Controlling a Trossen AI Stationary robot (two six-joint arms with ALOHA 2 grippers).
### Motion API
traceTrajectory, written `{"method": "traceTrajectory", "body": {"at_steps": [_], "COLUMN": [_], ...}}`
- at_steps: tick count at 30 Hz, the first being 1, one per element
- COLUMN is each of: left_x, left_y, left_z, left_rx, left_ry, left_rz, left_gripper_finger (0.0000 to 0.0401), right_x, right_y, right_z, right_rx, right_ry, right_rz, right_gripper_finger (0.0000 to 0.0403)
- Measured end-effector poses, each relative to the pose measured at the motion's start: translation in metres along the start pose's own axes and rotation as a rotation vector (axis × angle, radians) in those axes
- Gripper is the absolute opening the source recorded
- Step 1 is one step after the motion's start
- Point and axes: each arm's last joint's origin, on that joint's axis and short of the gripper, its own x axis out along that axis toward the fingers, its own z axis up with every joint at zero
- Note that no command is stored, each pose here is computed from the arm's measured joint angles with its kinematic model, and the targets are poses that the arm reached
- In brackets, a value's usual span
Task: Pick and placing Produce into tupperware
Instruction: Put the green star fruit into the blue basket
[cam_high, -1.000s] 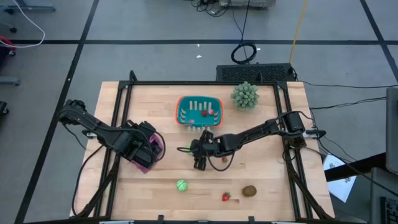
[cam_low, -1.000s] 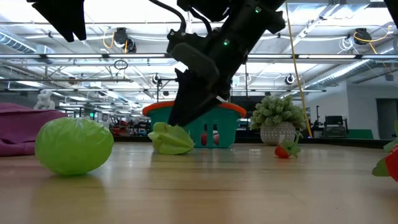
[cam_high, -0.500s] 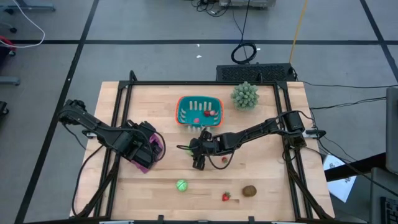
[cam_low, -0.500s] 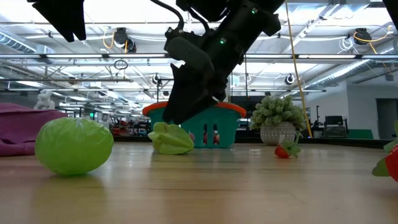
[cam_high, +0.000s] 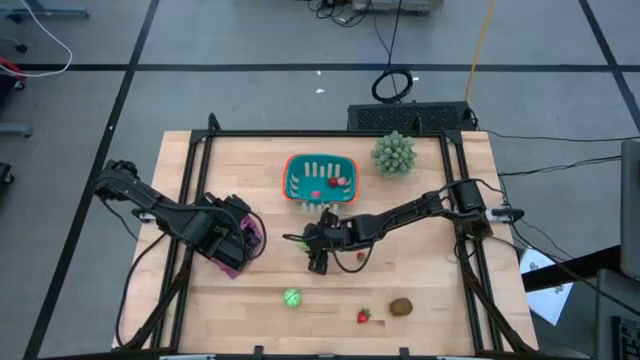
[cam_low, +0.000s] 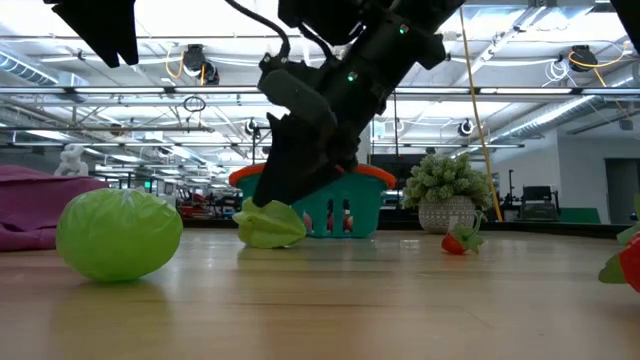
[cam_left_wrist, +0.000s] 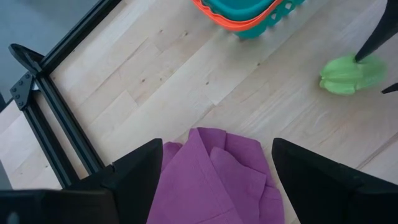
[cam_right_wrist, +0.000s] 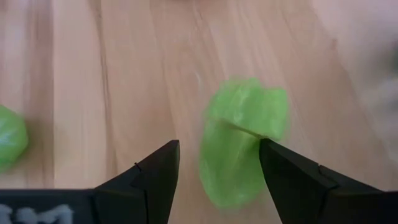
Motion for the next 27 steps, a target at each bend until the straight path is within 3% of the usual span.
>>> {"method": "traceTrajectory", "body": {"at_steps": [19, 27], "left_x": [0.0, 0.0], "left_y": [0.0, 0.0], "left_z": [0.0001, 0.0], "left_rx": [0.001, 0.001], "left_ry": [0.0, 0.0], "left_rz": [0.0, 0.0], "left_gripper_finger": [0.0308, 0.0308], "right_x": [0.0004, 0.0004], "right_y": [-0.0002, -0.0002], "right_z": [-0.0003, -0.0003], "right_rx": [0.003, 0.001], "right_ry": [0.0, 0.0], "right_rz": [0.0, 0.0], "right_gripper_finger": [0.0214, 0.0171]}}
